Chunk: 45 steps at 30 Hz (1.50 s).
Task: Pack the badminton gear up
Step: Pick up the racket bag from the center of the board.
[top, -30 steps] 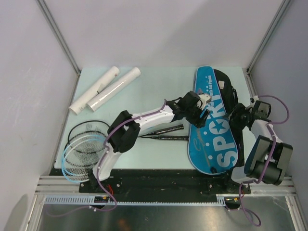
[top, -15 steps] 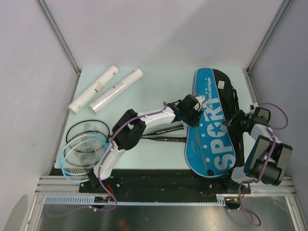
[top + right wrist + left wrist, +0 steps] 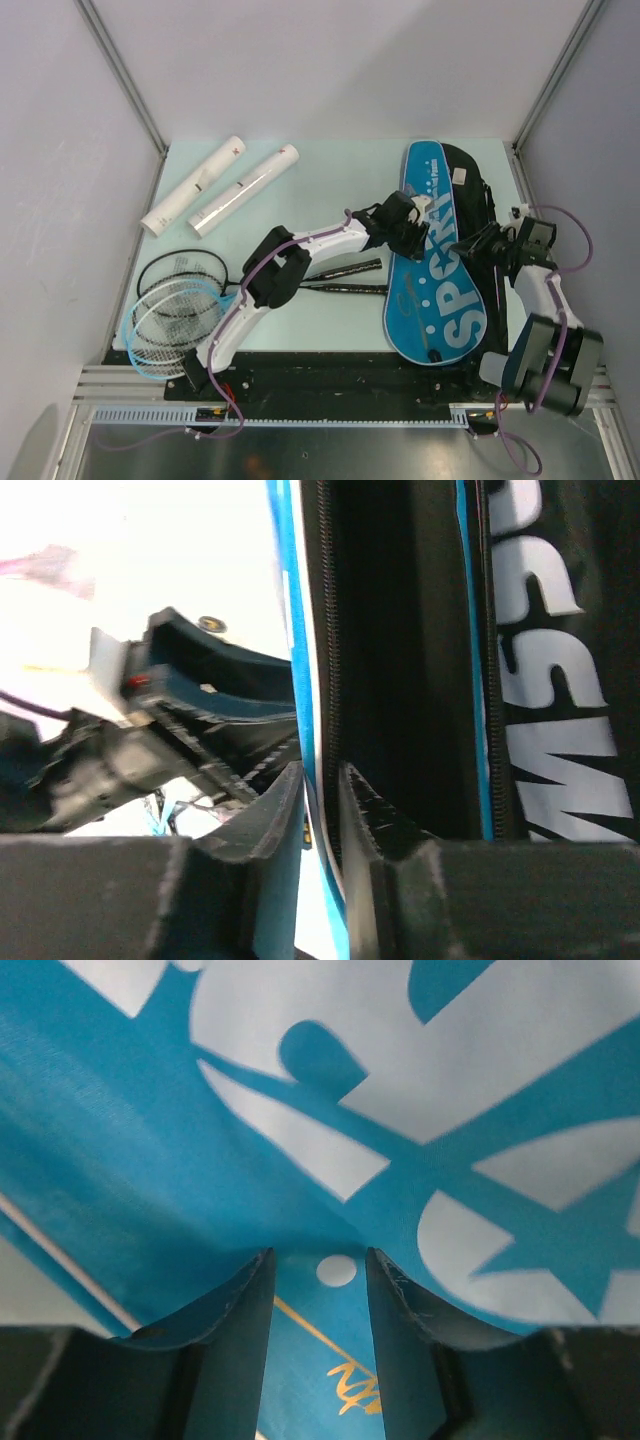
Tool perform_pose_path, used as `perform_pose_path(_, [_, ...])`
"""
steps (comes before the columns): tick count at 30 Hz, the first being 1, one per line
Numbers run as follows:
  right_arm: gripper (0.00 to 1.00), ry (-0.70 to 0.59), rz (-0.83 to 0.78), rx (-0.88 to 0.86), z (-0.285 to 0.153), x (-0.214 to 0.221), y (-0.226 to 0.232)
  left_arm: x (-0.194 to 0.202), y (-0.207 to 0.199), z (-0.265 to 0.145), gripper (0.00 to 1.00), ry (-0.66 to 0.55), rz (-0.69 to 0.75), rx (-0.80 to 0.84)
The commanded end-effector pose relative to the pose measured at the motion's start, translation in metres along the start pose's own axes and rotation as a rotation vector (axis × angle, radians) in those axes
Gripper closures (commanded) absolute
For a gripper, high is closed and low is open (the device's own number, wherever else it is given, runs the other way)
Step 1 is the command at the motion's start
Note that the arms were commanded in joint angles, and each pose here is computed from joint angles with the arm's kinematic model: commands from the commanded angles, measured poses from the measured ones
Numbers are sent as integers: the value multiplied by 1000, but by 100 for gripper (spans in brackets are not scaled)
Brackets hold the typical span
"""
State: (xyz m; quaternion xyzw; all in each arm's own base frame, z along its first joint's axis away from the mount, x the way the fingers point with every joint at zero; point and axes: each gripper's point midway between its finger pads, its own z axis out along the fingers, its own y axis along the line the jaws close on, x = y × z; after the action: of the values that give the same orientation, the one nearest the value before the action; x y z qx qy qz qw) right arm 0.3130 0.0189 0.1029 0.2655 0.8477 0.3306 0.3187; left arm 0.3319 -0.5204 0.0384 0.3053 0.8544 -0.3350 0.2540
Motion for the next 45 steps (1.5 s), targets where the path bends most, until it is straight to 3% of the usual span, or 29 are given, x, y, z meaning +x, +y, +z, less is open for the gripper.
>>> perform_pose_path(1, [97, -98, 50, -98, -27, -14, 45, -4, -34, 2, 52, 18, 0, 126])
perform_pose_path(6, [100, -294, 94, -131, -65, -41, 72, -56, -85, -34, 43, -80, 27, 272])
perform_pose_path(12, [100, -493, 111, -104, -102, -75, 91, -126, -136, -129, 23, -263, 86, 359])
perform_pose_path(16, [100, -593, 125, -82, -103, -93, 101, -131, -138, -185, 17, -314, 118, 370])
perform_pose_path(20, [100, -620, 179, -75, -90, -96, 117, -130, -152, -225, 0, -364, 208, 397])
perform_pose_path(25, [100, -659, 303, -67, -82, -95, 129, -100, -168, -215, 8, -288, 208, 452])
perform_pose_path(29, [100, -661, 415, -91, -83, -107, 141, -88, -165, -229, 6, -413, 495, 260])
perform_pose_path(35, [100, -575, 559, -133, -71, -113, 163, -78, -136, -248, 2, -480, 742, 79])
perform_pose_path(42, [100, -528, 596, -139, -60, -108, 176, -70, -124, -241, 1, -483, 805, 9])
perform_pose_path(45, [100, -530, 609, -139, -63, -107, 178, -80, -108, -235, 13, -495, 800, -111])
